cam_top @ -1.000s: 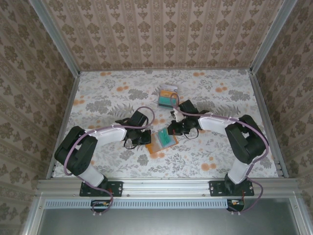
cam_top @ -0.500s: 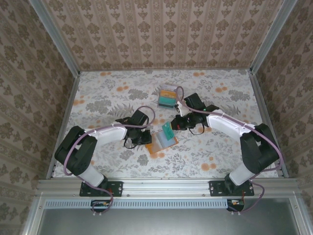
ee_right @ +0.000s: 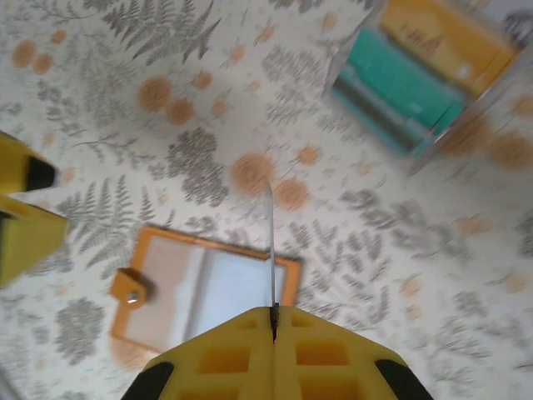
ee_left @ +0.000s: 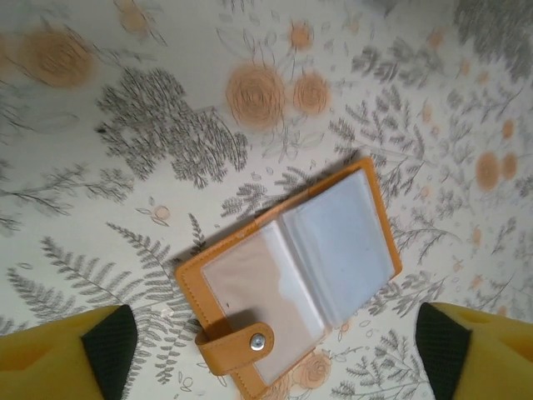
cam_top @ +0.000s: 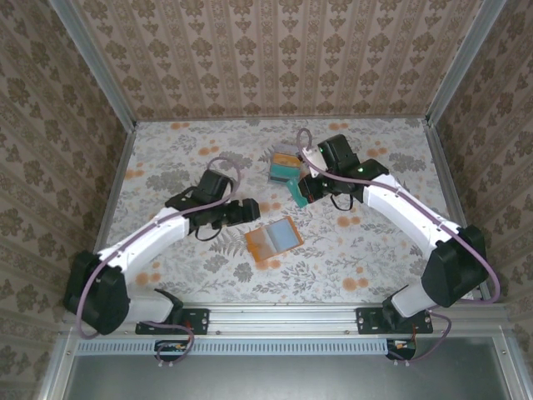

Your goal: Take the credit cards out of the card holder

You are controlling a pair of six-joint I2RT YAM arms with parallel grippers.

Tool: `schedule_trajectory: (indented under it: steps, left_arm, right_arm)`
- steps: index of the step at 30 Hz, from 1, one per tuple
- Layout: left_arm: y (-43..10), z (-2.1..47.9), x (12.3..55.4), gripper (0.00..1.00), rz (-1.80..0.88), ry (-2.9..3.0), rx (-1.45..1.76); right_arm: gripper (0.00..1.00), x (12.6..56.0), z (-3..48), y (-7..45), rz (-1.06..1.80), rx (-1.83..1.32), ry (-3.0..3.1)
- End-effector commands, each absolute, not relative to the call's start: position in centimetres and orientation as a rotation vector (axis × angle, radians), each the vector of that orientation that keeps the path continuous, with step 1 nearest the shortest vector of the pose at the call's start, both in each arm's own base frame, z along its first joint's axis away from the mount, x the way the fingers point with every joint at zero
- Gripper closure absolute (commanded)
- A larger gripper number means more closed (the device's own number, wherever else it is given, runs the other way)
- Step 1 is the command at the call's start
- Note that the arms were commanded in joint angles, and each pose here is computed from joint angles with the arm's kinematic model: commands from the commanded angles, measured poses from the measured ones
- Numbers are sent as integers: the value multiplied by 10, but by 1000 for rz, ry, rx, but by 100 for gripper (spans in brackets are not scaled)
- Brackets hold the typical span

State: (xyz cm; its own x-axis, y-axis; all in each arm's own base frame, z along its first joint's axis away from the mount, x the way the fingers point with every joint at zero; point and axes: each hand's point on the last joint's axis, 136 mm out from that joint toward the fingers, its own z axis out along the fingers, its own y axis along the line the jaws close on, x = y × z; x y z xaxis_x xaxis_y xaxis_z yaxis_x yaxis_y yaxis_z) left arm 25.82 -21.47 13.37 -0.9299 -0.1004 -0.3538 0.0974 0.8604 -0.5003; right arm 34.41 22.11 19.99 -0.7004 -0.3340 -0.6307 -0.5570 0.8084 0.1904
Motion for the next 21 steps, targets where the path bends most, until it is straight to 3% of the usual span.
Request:
schedule_trajectory:
  steps: [1, 21]
  left_arm:
    - [-196, 148, 254, 1, -719, 2642, -53]
    - [-135, 167, 224, 0, -648, 2582, -211]
  right_arm:
    - [100, 368, 206, 211, 261, -829, 2314]
    - [100, 470, 168, 255, -188, -1351, 2080]
